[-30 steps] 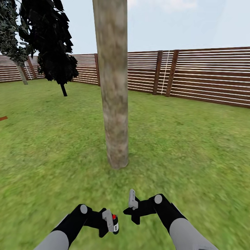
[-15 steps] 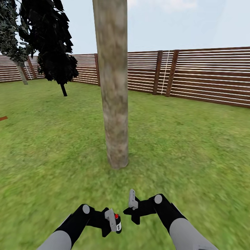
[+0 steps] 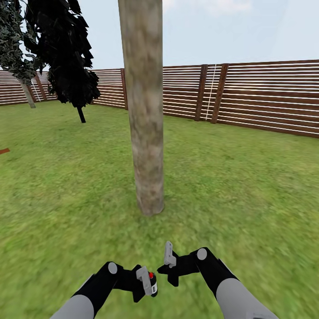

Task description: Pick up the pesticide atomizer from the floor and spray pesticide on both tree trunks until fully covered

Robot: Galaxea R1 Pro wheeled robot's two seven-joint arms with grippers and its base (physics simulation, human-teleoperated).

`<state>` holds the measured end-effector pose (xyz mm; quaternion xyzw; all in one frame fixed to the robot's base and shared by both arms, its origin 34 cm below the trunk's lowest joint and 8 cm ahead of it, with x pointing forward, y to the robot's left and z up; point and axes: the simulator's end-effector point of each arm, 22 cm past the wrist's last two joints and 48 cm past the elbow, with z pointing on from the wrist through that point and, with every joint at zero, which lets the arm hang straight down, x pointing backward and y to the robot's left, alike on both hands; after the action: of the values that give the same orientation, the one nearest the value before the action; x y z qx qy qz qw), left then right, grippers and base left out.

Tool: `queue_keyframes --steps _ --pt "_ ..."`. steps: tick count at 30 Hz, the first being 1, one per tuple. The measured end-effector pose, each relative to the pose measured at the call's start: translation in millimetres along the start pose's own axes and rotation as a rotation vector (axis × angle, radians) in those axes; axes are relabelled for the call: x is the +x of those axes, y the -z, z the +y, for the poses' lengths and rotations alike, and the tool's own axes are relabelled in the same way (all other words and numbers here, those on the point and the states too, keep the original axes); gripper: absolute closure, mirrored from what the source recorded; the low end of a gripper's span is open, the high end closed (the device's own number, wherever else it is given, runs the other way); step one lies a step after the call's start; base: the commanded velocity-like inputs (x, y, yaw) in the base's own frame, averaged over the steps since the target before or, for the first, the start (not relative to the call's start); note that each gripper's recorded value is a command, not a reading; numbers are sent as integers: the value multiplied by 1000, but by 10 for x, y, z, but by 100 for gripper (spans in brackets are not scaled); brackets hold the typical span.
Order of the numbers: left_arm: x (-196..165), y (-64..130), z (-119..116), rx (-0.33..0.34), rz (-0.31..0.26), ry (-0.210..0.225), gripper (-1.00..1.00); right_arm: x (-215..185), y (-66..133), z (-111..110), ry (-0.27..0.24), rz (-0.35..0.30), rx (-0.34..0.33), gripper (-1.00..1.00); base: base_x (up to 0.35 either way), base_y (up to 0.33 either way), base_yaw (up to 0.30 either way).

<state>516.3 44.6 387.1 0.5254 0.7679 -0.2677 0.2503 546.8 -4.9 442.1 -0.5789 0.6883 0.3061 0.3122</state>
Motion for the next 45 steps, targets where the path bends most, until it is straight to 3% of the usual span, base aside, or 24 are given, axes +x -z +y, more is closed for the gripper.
queue_keyframes --steps 12,18,31,37,40,44,45 --pt "-107 -53 -46 7 -17 -2 100 0 0 0 1 0 0 100 0 0 0" --pt "-233 -43 -25 0 -77 45 100 0 0 0 0 0 0 100 0 0 0" --pt "-135 4 16 -7 -65 42 100 0 0 0 1 0 0 100 0 0 0" --pt "689 486 385 -80 58 59 100 -1 0 0 0 0 0 100 0 0 0" --pt "983 729 531 -112 90 47 100 -1 0 0 0 0 0 100 0 0 0" --pt "1508 1214 781 -172 168 57 100 1 -1 3 -1 -1 -1 100 0 0 0" --pt "1666 1376 848 -191 193 63 100 4 -6 11 -3 -1 -2 -100 0 0 0"
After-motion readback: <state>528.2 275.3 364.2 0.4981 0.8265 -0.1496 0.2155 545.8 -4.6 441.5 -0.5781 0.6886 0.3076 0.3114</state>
